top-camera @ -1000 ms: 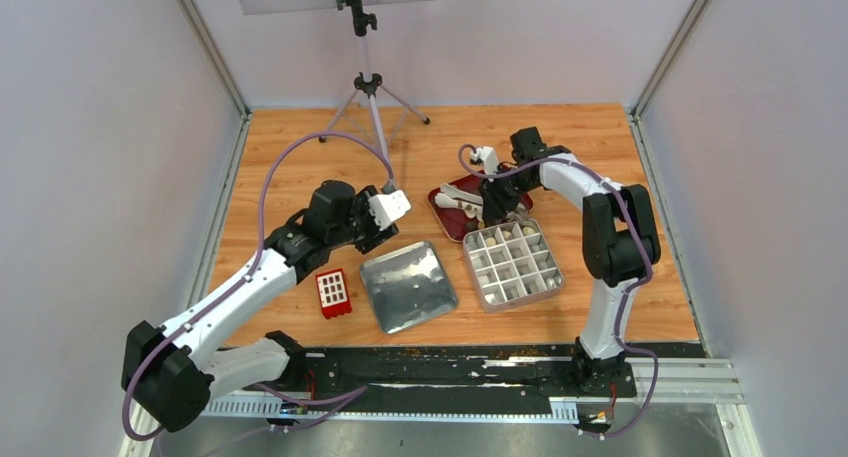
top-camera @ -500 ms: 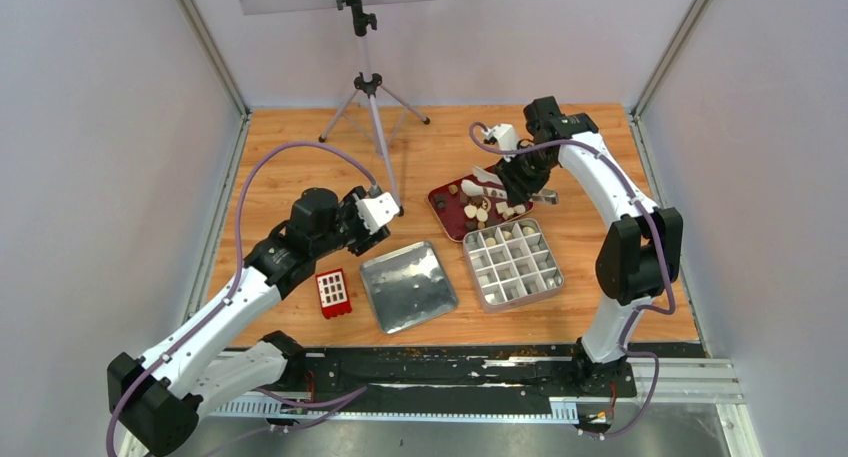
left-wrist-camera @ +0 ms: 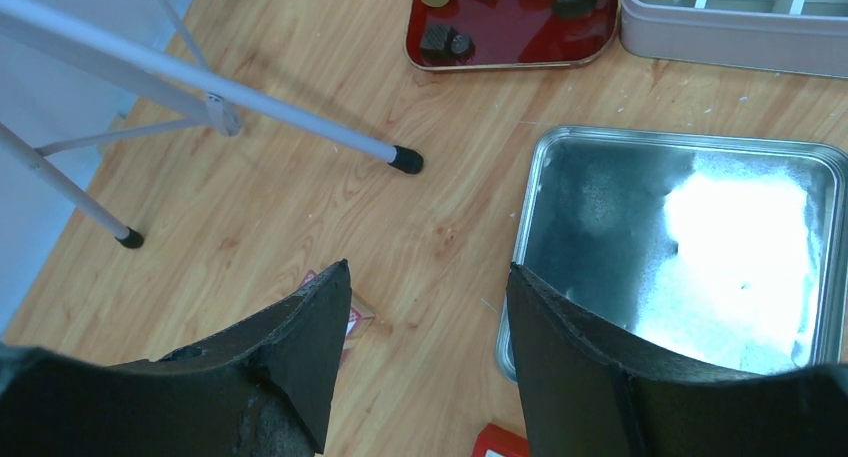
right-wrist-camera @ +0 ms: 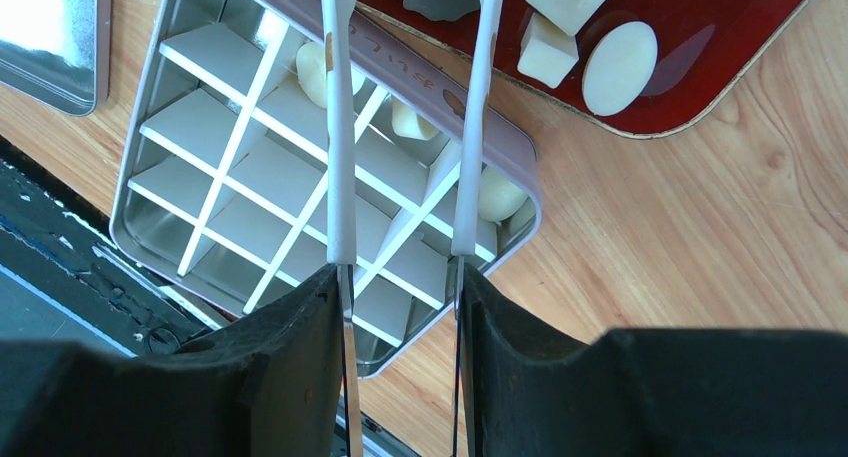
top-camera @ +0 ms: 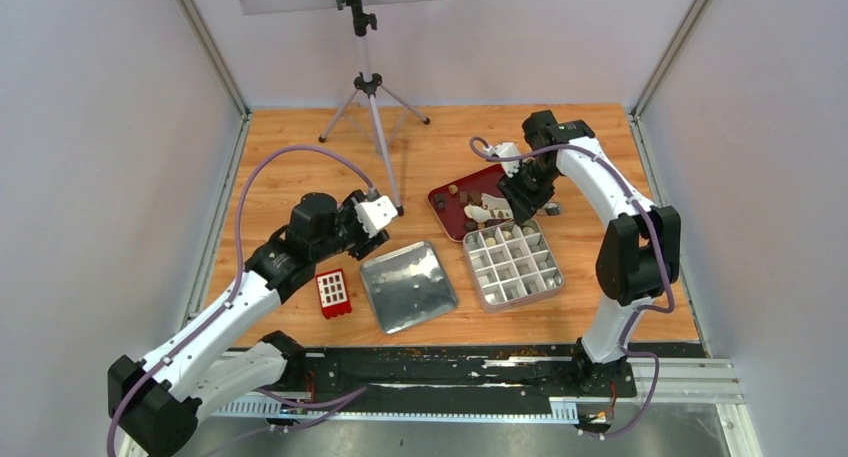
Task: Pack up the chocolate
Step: Pick up the fake chocolate from the plate.
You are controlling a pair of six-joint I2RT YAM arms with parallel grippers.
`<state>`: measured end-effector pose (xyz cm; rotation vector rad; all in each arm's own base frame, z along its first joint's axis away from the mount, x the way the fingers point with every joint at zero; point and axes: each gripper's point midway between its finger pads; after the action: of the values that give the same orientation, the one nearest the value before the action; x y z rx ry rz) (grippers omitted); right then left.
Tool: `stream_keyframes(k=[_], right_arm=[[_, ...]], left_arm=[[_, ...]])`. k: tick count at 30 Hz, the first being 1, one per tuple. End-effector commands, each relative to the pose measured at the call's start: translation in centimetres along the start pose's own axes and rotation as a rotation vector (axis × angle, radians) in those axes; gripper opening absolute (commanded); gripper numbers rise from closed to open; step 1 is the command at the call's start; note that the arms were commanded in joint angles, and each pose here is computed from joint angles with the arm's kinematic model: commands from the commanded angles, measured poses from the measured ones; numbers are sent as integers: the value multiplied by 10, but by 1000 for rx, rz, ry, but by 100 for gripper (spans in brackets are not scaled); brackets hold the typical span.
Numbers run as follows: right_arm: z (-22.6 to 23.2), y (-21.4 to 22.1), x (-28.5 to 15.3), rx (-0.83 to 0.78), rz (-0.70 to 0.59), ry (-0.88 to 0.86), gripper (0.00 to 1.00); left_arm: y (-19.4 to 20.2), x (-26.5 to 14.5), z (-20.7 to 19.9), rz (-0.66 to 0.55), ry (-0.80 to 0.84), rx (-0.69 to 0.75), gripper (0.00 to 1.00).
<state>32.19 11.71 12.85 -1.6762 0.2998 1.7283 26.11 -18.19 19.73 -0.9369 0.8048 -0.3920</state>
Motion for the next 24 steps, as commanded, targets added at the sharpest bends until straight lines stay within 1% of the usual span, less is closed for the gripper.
stream_keyframes(k=[1, 8, 14, 20, 24], right_arm=[[-3, -10, 0, 13, -16, 4, 42], [-13, -26, 10, 13, -25, -3, 41], [-18, -33, 24, 7, -5, -13, 41], [-11, -34, 31, -20, 24, -39, 41], [-3, -30, 26, -25, 39, -44, 41]], left_arm=[[-12, -4, 5, -58, -16, -38, 67], [-6, -4, 7, -48, -18, -59, 67], [-4, -3, 9, -43, -24, -65, 67], [-2, -3, 13, -38, -37, -60, 68], [-1, -4, 14, -39, -44, -64, 68]])
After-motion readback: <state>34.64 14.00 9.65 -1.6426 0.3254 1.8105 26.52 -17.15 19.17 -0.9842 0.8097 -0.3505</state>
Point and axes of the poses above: each gripper's point midway between its finger pads, its own x axis out along the fingers, its own z axis along the line the jaws close on, y = z × x, and after that the axes turned 2 degrees about -x, right-handed
